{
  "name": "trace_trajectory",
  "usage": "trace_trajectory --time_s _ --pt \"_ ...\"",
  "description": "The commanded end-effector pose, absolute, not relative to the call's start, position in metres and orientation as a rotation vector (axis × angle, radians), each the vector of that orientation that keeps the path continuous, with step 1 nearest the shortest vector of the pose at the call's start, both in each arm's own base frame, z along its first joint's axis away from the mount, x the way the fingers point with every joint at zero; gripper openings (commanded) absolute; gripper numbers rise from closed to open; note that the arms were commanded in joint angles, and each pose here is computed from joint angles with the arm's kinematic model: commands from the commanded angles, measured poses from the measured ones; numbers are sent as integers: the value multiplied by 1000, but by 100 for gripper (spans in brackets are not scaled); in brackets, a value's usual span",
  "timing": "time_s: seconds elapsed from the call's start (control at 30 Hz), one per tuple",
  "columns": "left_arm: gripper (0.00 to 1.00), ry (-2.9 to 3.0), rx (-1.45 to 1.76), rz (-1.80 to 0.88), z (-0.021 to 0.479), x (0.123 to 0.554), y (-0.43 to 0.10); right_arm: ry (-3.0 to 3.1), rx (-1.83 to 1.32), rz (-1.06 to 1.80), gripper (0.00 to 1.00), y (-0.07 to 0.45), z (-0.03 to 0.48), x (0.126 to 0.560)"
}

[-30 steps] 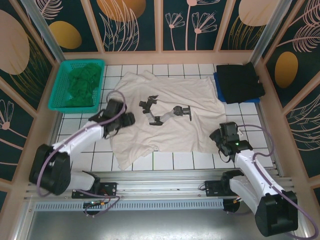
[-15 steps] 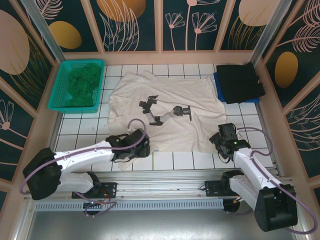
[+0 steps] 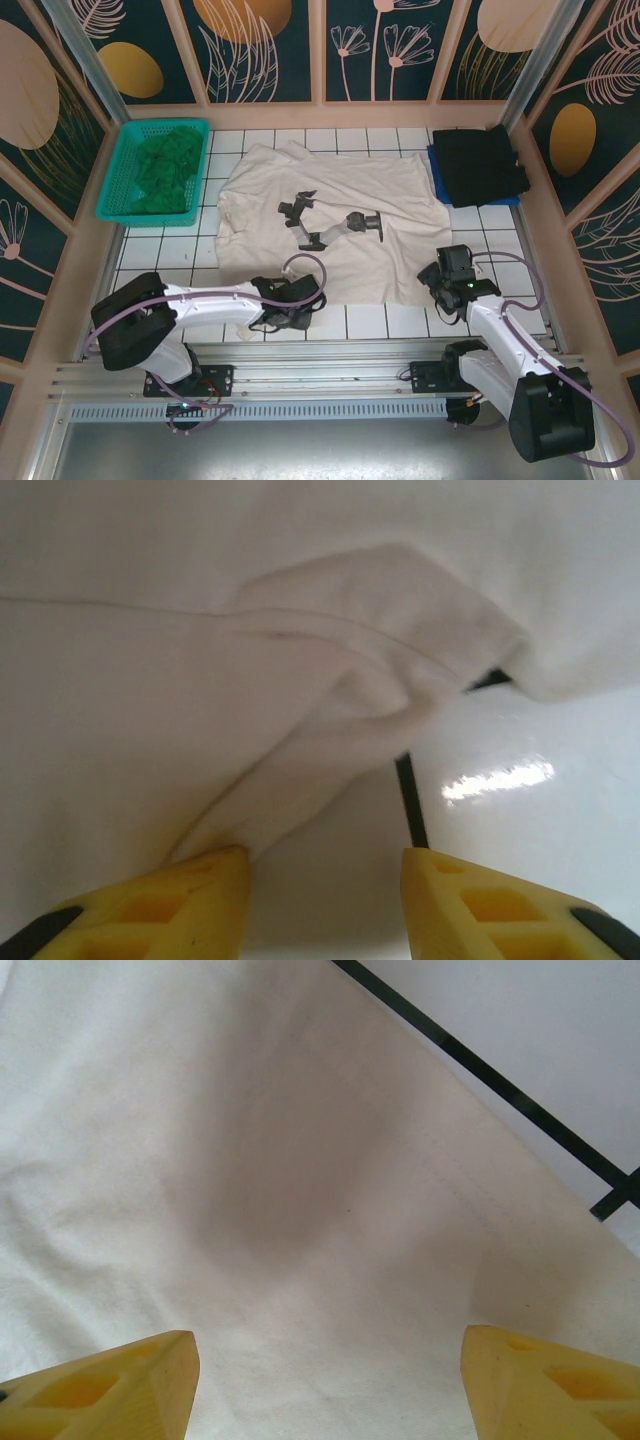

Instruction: Fold and stack the t-shirts

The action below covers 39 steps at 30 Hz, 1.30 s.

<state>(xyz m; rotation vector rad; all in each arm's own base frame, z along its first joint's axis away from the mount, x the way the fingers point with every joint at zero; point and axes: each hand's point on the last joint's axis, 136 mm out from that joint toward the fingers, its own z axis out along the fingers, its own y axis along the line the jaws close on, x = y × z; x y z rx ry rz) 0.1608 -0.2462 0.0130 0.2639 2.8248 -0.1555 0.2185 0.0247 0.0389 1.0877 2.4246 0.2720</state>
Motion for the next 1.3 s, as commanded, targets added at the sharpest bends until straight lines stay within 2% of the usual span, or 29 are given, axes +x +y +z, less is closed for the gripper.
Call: trace_trajectory --time_s 0.0,0.2,0.37,0.5,0.63,0.83,1.0,1.23,1.27 --pt "43 2778 233 36 17 174 -229 2418 1074 268 70 22 38 219" --pt "44 2724 206 74 27 183 -224 2420 1062 270 70 23 37 221" --pt "40 2714 220 84 22 186 -225 2435 1066 238 70 20 34 218" --pt "26 2726 264 89 16 188 -231 2431 1076 221 69 17 36 215" --pt "1 2697 303 53 33 193 -239 2424 1080 241 69 19 37 213" --pt "0 2631 394 -26 95 198 -249 2437 1078 260 69 22 44 215" --pt "0 2599 450 -25 123 205 -248 2420 1121 328 71 29 50 211" --pt "0 2485 334 -160 146 275 -242 2440 1141 293 71 28 38 203" --pt "11 2482 319 -181 143 286 -242 2452 1137 287 71 29 35 203"
